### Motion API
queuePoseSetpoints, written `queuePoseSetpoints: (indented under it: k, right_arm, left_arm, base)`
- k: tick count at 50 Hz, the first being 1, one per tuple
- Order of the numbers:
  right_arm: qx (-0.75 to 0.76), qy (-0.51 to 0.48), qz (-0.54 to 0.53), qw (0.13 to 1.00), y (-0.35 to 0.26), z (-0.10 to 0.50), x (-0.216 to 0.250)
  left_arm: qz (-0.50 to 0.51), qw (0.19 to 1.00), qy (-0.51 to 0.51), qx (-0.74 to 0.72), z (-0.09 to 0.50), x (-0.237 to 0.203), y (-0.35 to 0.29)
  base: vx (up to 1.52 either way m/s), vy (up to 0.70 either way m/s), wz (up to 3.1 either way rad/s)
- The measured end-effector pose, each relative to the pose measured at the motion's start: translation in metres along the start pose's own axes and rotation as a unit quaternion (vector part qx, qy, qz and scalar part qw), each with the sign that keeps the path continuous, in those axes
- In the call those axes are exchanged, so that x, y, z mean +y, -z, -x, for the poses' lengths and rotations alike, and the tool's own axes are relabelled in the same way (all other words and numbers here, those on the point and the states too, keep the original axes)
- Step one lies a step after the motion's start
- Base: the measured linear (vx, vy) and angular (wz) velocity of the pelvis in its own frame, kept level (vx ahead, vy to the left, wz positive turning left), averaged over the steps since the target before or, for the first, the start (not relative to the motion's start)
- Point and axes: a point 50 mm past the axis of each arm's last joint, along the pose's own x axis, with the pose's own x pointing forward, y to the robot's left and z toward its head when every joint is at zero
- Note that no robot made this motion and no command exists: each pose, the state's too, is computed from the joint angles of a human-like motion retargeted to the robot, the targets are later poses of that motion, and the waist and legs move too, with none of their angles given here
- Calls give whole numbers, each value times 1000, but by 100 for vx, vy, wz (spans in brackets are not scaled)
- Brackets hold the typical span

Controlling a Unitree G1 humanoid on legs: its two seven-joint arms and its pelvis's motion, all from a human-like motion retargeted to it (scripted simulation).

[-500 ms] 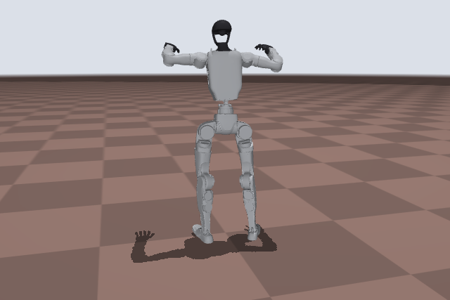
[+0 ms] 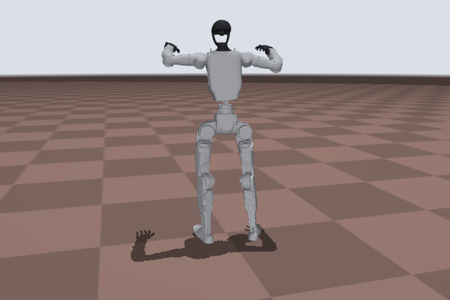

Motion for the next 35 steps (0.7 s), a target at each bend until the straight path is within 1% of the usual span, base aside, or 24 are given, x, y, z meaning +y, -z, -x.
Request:
queuePoseSetpoints:
  k: [4, 7, 10, 13, 16, 18, 20, 22, 25, 27, 30, 32, 35]
  right_arm:
    - [-11, 4, -21, 1000, -3, 1, 8]
    - [-30, 14, -56, 998, -8, 1, 19]
    - [-54, 35, -105, 992, -15, -2, 35]
    - [-63, 59, -169, 982, -18, -3, 57]
    - [-53, 97, -263, 958, -21, -2, 89]
    - [-34, 136, -361, 922, -26, -2, 115]
    - [-3, 177, -475, 862, -34, -1, 144]
    - [38, 208, -564, 798, -45, -2, 172]
    - [83, 231, -633, 734, -67, -7, 202]
    - [79, 224, -664, 709, -87, -13, 208]
    - [23, 169, -705, 688, -113, -20, 205]
    - [-34, 113, -710, 694, -127, -23, 200]
    - [-116, 29, -680, 723, -147, -20, 196]
  left_arm:
    - [30, 999, -23, 9, 6, -4, 1]
    - [84, 995, -49, 26, 14, -17, 1]
    - [173, 981, -74, 51, 24, -47, -6]
    - [274, 956, -70, 76, 32, -87, -24]
    - [375, 920, -40, 108, 44, -131, -51]
    - [437, 889, -17, 133, 52, -158, -74]
    - [490, 857, 4, 161, 61, -181, -98]
    - [522, 833, 23, 183, 70, -197, -118]
    - [546, 813, 42, 200, 81, -210, -140]
    - [568, 797, 46, 202, 83, -212, -151]
    - [606, 770, 52, 192, 77, -213, -167]
    - [616, 767, 63, 169, 67, -212, -177]
    - [611, 778, 83, 118, 46, -210, -193]
  base:
    - [0, 0, 0]
    - [0, 0, 0]
    - [0, 0, 0]
    - [6, 4, -13]
    - [9, 3, -19]
    - [12, 3, -27]
    - [15, 2, -35]
    - [16, 2, -36]
    - [18, 3, -17]
    - [19, 5, 17]
    - [18, 6, 49]
    - [18, 6, 68]
    - [20, 5, 68]
